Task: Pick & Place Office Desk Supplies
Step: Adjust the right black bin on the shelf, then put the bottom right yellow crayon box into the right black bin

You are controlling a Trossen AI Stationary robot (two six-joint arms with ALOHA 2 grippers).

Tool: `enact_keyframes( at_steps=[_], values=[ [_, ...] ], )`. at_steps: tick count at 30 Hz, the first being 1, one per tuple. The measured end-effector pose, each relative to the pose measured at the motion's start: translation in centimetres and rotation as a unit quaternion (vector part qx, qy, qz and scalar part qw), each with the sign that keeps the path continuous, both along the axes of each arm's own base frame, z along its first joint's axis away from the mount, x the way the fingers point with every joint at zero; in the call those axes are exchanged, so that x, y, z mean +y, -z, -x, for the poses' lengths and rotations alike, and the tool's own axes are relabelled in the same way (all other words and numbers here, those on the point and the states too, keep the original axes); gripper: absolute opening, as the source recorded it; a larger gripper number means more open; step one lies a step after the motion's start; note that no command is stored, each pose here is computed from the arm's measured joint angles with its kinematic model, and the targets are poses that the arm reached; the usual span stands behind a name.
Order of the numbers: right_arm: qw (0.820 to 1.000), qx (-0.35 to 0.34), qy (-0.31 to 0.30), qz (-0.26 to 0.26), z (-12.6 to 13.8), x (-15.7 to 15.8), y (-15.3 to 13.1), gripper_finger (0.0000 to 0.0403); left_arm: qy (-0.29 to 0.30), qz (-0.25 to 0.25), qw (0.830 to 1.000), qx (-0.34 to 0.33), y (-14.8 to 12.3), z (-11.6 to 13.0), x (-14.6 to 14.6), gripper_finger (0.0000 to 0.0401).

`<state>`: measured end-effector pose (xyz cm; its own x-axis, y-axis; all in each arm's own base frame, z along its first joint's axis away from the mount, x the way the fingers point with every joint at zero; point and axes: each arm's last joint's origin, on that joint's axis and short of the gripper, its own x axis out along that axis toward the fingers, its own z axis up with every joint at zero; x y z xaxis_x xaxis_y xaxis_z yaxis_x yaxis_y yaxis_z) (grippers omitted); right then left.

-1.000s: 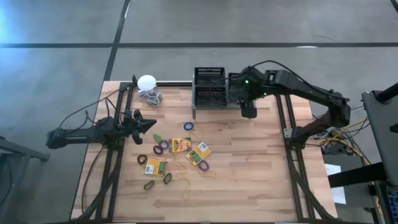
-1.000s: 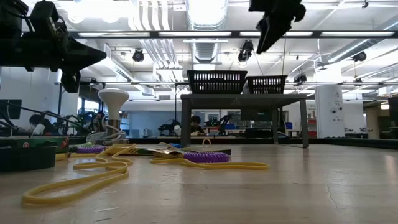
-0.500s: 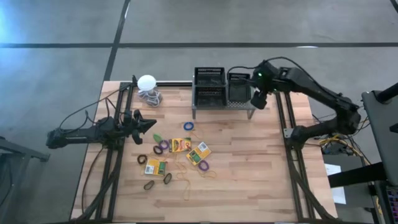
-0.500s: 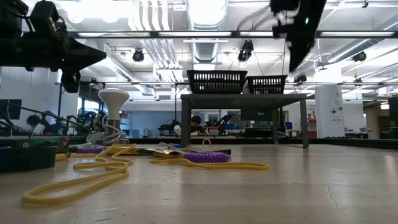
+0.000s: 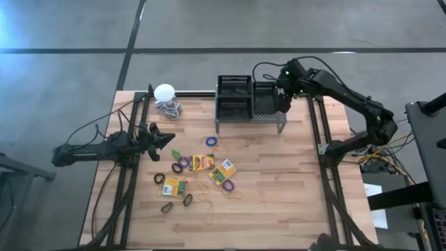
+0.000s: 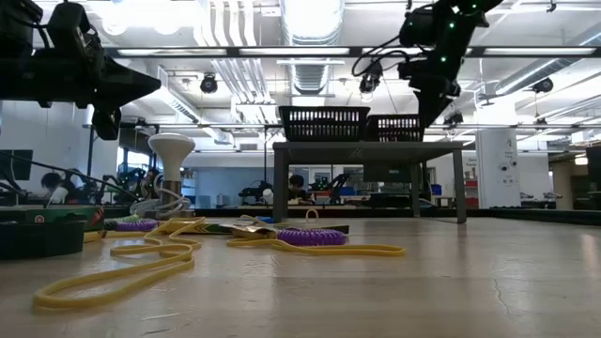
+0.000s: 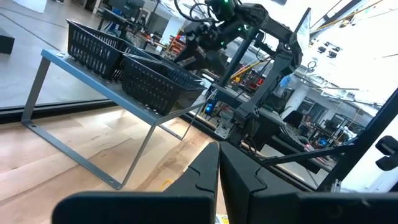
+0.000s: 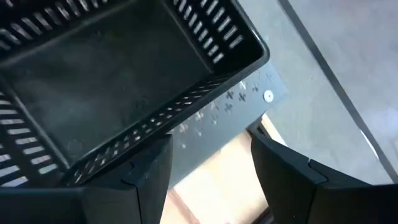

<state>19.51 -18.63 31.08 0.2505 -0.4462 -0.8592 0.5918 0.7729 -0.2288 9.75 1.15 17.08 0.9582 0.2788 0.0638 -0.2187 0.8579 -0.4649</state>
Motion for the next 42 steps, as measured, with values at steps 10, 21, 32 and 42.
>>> enact_keyframes(
  at_steps=[10,21,32,42],
  values=[
    [0.992,-0.01,0.077,0.104,1.7,1.3,-4.2,0.0214,0.001,0.005,1.0,-0.002,0.0,0.0,0.0,0.0019],
    [0.983,-0.14,-0.106,0.056,-0.4,13.6,-2.9,0.0214,0.063,-0.077,0.994,-0.05,-1.4,-0.5,-1.1,0.0005],
    [0.927,-0.257,-0.272,-0.027,-1.9,24.4,6.8,0.0214,0.127,-0.069,0.982,0.119,-2.7,-4.4,-5.1,0.0001],
    [0.904,-0.344,-0.253,-0.016,-2.5,25.7,9.1,0.0214,0.209,-0.257,0.861,0.385,-2.7,-12.4,-10.9,0.0015]
  ],
)
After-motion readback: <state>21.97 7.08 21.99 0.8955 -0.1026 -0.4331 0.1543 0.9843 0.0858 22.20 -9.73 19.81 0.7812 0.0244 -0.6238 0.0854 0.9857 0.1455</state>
